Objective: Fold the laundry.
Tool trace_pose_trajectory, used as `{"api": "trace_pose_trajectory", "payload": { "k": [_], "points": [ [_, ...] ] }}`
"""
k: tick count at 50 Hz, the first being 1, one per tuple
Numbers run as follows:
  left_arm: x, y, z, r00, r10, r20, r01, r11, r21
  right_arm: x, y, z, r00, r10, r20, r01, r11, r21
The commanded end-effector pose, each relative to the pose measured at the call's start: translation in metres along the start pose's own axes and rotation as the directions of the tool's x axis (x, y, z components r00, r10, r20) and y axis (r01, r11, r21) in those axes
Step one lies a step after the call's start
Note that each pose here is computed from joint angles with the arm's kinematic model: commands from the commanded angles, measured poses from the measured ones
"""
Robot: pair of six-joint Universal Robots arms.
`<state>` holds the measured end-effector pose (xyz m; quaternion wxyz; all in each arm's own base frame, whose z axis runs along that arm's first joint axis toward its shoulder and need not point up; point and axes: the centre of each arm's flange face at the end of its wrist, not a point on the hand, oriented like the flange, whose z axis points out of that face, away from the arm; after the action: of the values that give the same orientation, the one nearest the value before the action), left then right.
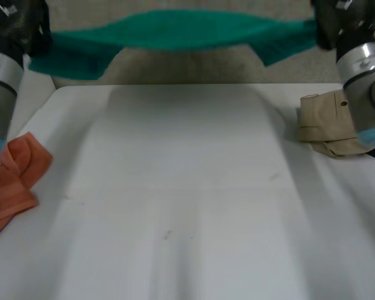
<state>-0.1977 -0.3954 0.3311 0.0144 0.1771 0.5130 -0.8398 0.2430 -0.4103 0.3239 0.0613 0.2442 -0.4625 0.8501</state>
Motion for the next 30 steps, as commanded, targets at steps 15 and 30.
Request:
{"api": "trace_pose_trajectory", "payload": {
  "k": [15, 30],
  "points": [
    [0.065, 0.099, -0.151, 0.913, 0.041, -0.405, -0.288, 0.769, -0.571, -0.048, 0.087, -0.116, 0.917, 0.004, 0.398, 0.244, 0.784, -0.570],
    [0.057, 0.041, -0.230, 0.759, 0.014, -0.651, -0.537, 0.578, -0.614, -0.010, 0.052, -0.192, 0.773, 0.033, 0.634, 0.501, 0.581, -0.641]
  ]
}}
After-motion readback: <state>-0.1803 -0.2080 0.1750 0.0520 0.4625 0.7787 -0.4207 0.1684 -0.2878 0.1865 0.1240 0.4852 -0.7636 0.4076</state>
